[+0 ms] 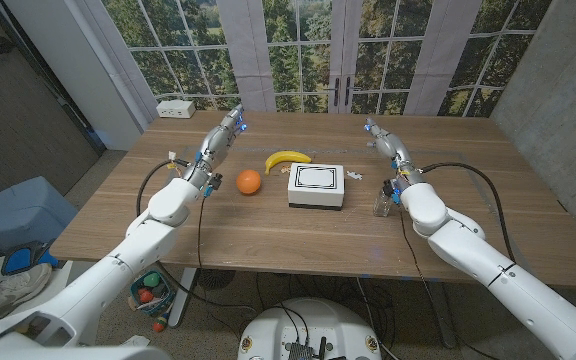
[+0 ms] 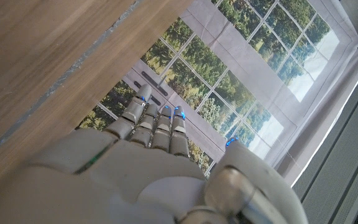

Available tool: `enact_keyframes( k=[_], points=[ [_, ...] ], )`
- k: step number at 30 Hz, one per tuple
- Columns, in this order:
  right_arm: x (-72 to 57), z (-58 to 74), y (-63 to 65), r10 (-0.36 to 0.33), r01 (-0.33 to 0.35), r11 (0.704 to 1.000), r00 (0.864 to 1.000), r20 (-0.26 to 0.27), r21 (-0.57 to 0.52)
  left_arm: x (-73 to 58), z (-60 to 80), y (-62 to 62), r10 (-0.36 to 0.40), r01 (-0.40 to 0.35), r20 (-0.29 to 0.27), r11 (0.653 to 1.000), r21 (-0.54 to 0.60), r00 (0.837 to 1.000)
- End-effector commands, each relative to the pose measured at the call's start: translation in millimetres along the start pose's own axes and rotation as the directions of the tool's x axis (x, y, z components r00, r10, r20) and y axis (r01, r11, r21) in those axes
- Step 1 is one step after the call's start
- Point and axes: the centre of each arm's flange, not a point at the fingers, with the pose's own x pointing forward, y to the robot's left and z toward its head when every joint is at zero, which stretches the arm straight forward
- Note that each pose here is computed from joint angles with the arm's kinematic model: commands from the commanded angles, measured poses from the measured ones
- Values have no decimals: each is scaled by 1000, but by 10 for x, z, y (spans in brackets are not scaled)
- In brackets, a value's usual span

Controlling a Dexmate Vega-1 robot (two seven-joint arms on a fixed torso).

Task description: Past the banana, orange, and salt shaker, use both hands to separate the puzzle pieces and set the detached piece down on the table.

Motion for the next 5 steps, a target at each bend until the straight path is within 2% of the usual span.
enact_keyframes(
  k=[1, 5],
  points=[
    [-10, 28, -285, -77, 62, 980, 994, 72, 187, -304, -119, 126, 101, -96, 10, 966, -241, 995],
    [-21, -5, -347, -86, 64, 966, 993, 77, 249, -431, -167, 174, 152, -145, 0, 942, -301, 988]
  ],
)
